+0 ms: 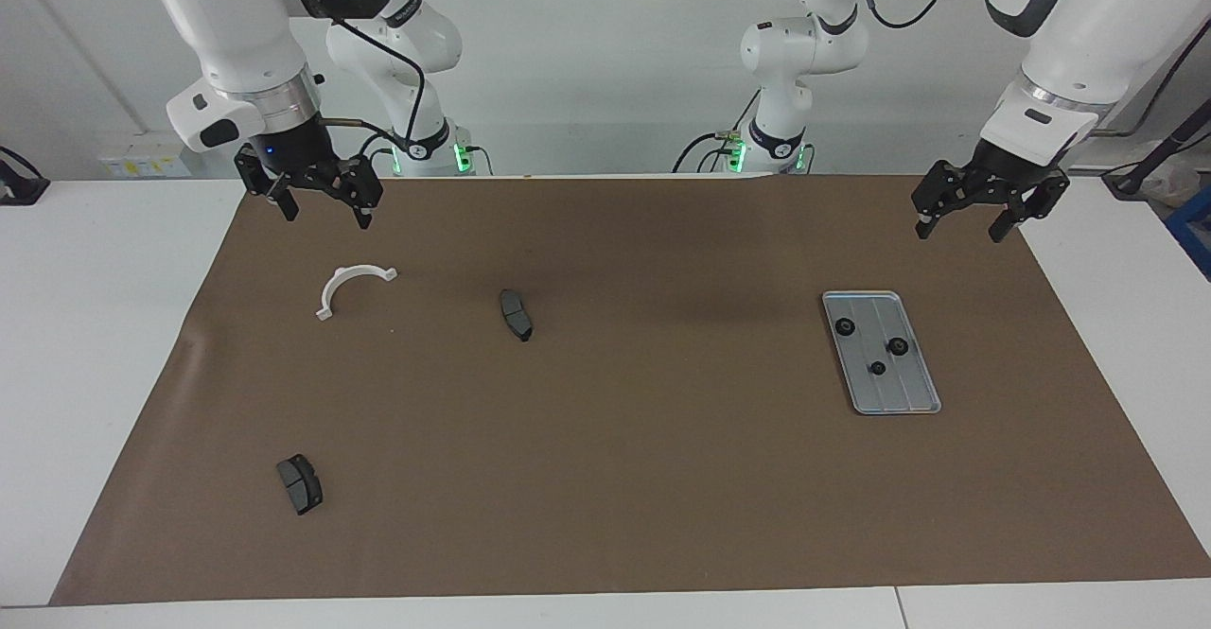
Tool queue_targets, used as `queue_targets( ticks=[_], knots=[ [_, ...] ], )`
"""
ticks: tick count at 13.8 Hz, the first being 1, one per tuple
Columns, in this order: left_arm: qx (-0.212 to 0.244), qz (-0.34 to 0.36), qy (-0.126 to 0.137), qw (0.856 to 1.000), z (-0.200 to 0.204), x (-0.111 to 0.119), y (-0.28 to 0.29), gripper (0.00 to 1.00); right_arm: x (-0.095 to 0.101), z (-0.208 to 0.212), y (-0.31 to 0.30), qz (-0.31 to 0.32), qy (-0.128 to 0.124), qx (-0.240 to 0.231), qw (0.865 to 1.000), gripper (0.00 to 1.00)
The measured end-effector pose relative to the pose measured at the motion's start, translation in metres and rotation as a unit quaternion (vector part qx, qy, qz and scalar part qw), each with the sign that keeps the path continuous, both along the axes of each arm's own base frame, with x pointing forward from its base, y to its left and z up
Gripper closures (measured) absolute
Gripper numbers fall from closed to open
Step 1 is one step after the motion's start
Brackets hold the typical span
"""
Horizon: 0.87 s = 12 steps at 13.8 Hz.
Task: Place bearing gear from tray to pile
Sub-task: 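Reach the left gripper over the metal tray of black gears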
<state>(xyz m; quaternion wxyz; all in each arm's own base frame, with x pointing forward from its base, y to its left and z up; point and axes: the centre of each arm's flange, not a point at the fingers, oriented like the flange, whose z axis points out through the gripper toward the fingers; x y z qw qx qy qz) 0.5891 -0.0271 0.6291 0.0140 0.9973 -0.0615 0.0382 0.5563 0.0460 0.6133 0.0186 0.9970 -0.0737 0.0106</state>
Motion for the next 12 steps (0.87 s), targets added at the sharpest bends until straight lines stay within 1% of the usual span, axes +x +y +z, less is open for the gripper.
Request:
queue_targets(
  ticks=[3,5,9,12],
  knots=[
    [0.0,0.001,0.008,1.0,-0.003,-0.001,0.002,0.0,0.0,0.0,0.0,0.0,0.0,0.0,1.0,0.0],
    [0.001,0.005,0.02,1.0,-0.016,0.004,0.006,0.0,0.0,0.0,0.0,0.0,0.0,0.001,1.0,0.0],
    [0.005,0.018,0.066,0.998,-0.08,0.032,0.023,0.0,0.0,0.0,0.0,0.0,0.0,0.001,1.0,0.0],
    [0.005,0.032,0.076,0.997,-0.137,0.058,0.041,0.0,0.0,0.0,-0.001,-0.001,0.0,0.001,1.0,0.0]
  ],
)
